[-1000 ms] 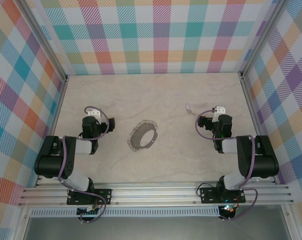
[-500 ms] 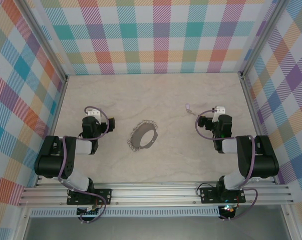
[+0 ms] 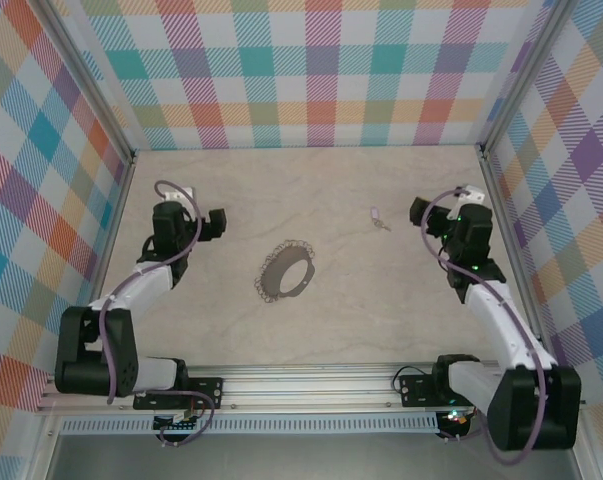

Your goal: Put the keys on the keyring

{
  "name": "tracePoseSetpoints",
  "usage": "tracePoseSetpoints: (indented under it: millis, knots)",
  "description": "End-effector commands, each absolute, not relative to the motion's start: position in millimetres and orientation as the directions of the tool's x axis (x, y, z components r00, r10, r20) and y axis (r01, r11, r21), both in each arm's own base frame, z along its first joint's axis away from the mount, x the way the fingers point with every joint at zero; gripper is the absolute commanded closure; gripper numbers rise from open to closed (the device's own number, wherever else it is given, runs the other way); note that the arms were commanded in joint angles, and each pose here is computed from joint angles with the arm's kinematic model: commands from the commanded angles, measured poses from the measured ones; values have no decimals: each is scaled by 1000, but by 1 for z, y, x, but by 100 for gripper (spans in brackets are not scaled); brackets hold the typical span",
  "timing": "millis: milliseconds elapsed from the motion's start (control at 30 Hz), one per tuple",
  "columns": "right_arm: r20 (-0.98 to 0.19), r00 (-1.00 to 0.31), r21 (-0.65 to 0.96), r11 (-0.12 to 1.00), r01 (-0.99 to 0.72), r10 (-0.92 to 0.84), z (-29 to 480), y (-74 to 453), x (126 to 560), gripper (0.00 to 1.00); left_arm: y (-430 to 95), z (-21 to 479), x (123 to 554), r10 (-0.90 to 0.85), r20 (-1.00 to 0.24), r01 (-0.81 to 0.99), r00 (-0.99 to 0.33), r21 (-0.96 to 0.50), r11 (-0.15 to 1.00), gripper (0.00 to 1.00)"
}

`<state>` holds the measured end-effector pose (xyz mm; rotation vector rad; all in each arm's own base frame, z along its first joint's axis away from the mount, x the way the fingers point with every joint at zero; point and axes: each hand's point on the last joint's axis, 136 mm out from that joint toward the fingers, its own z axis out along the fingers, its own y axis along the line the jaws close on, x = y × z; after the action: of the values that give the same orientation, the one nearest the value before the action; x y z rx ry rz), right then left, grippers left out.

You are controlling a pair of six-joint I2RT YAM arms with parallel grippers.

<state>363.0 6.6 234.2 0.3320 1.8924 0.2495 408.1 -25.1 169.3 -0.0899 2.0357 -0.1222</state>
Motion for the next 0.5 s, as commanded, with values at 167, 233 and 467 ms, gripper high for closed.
tracePoseSetpoints:
  millis: [167, 233, 467]
  knots:
    - [-590, -640, 523, 837, 162, 493, 199, 44, 320, 0, -47, 161, 357, -439, -610, -256, -660, -367, 894, 0]
    - [-502, -698, 551, 811, 196, 510, 177, 53, 317, 0, -74, 153, 348, -425, -532, -213, -732, -414, 885, 0]
    - [-339, -836, 457, 852, 254, 431, 122, 89, 300, 0, -147, 140, 322, -294, -450, -121, -843, -374, 920, 0]
